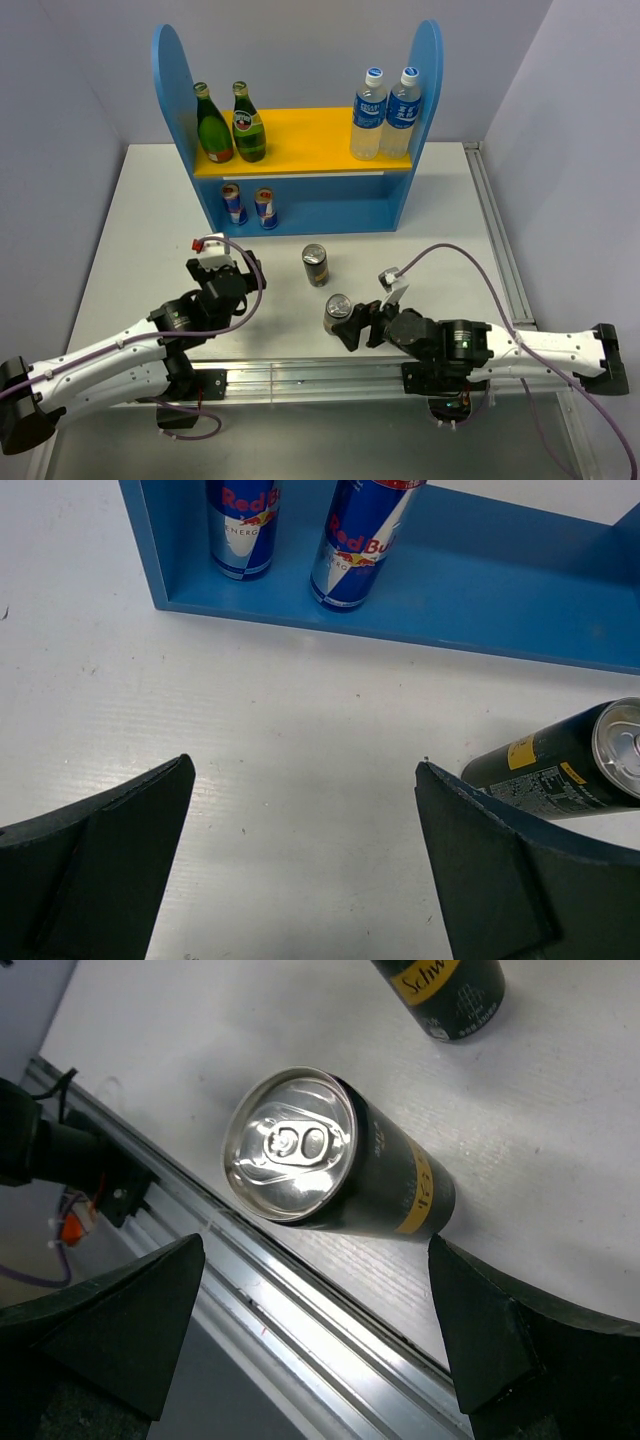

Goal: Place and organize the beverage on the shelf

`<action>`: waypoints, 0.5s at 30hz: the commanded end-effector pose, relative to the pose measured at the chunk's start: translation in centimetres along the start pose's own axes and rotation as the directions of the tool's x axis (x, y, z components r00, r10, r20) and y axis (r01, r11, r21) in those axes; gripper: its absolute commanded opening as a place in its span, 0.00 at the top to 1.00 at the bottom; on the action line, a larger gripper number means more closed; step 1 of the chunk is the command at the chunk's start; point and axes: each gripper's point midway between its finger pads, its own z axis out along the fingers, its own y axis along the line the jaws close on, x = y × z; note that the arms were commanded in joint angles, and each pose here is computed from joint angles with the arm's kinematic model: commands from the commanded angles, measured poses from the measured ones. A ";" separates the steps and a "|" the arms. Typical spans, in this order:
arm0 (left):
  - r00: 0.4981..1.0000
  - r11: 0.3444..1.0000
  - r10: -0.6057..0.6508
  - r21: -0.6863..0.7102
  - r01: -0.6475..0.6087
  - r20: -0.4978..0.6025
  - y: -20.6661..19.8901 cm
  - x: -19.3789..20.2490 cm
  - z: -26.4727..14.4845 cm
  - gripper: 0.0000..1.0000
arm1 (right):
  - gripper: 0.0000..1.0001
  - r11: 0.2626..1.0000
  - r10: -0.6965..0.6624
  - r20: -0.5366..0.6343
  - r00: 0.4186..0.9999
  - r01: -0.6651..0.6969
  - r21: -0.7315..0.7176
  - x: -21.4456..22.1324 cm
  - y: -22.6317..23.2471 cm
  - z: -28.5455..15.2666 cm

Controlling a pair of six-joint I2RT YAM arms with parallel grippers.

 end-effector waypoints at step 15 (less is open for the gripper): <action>0.999 1.000 -0.020 0.011 0.019 0.031 -0.3 -0.4 0.2 0.01 | 0.00 0.992 0.017 0.281 0.959 -0.052 0.116 -1.6 -1.5 2.7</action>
